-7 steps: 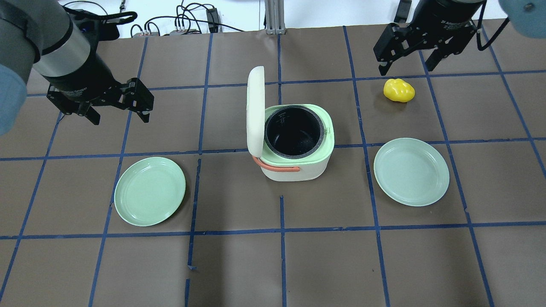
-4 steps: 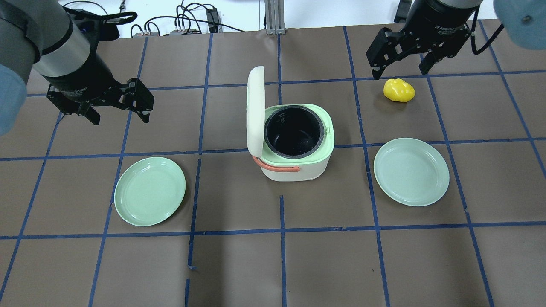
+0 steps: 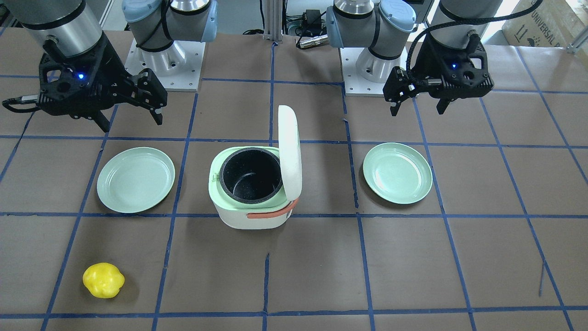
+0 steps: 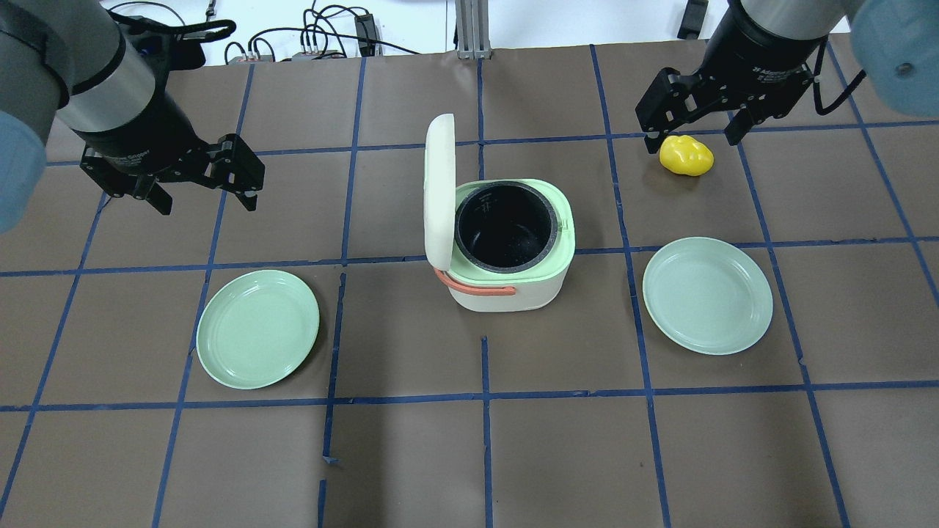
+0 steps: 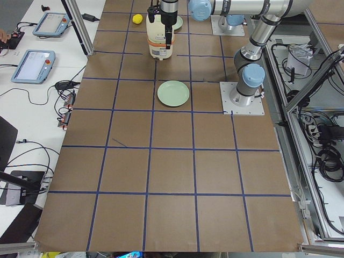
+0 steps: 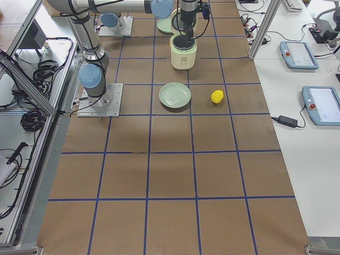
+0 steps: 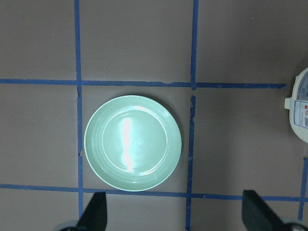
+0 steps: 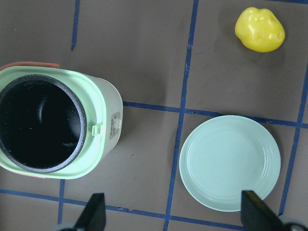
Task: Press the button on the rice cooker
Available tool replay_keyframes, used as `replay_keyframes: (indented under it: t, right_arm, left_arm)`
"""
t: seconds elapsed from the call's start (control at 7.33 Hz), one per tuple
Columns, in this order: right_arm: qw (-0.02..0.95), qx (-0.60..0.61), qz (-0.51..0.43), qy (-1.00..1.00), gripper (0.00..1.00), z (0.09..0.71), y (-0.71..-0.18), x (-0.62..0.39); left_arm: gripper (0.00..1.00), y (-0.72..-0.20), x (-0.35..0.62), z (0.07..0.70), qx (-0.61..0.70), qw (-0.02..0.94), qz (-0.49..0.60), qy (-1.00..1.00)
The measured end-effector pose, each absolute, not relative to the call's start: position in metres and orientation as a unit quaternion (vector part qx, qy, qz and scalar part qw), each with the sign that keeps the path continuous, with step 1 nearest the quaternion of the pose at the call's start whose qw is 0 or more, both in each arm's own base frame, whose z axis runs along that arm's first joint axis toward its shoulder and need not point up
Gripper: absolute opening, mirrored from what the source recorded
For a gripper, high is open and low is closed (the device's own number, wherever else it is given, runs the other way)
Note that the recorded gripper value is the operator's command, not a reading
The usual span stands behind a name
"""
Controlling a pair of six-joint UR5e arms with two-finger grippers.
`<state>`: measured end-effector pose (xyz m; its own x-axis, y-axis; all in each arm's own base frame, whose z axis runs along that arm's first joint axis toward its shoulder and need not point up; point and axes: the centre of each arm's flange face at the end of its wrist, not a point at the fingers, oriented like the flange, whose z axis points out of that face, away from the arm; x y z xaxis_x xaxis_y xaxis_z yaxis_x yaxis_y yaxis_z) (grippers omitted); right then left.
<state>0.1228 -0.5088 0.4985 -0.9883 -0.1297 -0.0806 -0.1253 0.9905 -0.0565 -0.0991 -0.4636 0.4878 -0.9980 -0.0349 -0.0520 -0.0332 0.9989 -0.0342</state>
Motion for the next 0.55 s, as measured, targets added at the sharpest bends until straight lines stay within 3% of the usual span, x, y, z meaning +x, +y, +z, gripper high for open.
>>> replay_keyframes:
  t: [0.55]
  right_arm:
    - [0.037,-0.063,-0.027,0.997,1.00,0.5010,-0.5082,0.1213]
  left_arm:
    - [1.00,-0.4635,-0.0992,0.4875,-0.017,0.026,-0.016,0.999]
